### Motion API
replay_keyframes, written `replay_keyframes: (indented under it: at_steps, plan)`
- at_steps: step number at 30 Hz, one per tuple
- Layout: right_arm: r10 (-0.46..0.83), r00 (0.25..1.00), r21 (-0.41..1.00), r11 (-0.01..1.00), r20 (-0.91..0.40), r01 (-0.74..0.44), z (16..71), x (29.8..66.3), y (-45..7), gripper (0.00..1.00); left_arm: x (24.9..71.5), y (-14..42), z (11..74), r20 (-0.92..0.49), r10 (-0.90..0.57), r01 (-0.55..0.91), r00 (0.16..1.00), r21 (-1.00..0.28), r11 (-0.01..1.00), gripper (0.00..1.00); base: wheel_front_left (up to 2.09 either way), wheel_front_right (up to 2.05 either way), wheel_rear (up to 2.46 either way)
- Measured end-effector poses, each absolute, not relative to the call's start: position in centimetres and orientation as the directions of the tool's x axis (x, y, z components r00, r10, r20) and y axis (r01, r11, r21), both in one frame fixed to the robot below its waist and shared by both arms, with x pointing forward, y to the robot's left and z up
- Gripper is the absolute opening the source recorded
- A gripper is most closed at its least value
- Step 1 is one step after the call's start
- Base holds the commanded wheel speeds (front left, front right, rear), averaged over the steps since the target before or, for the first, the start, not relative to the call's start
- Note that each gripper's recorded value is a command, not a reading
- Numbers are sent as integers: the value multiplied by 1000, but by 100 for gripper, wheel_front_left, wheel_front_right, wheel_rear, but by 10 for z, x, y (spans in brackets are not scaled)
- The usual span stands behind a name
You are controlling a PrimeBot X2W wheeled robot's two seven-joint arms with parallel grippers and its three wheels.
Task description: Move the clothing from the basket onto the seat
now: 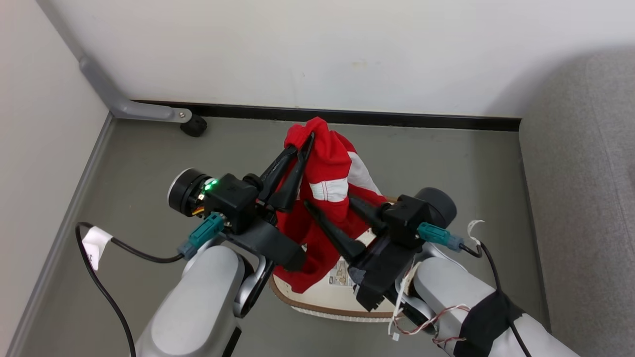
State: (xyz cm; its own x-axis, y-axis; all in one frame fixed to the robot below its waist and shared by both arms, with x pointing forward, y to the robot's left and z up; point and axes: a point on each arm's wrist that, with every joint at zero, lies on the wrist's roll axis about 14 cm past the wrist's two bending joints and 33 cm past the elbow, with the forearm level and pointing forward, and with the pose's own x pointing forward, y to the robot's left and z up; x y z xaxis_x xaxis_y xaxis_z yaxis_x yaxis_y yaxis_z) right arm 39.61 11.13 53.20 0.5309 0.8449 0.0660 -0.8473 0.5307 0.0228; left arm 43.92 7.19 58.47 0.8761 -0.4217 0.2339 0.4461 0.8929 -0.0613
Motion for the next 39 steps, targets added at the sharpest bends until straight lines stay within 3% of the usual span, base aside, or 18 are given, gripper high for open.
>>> replay_keyframes:
  at_steps: [10,13,39]
  plan:
    - [862,504,74,500,56,-863,531,392,121,0,442,86,576,207,-391,412,897,-67,909,0,0,0,0]
    - [859,509,84,504,54,-860,530,392,118,0,443,85,572,197,-394,413,898,-67,908,100,0,0,0]
    - [660,748,113,740,72,-664,544,448,40,0,440,55,526,84,-465,472,881,-121,873,100,0,0,0]
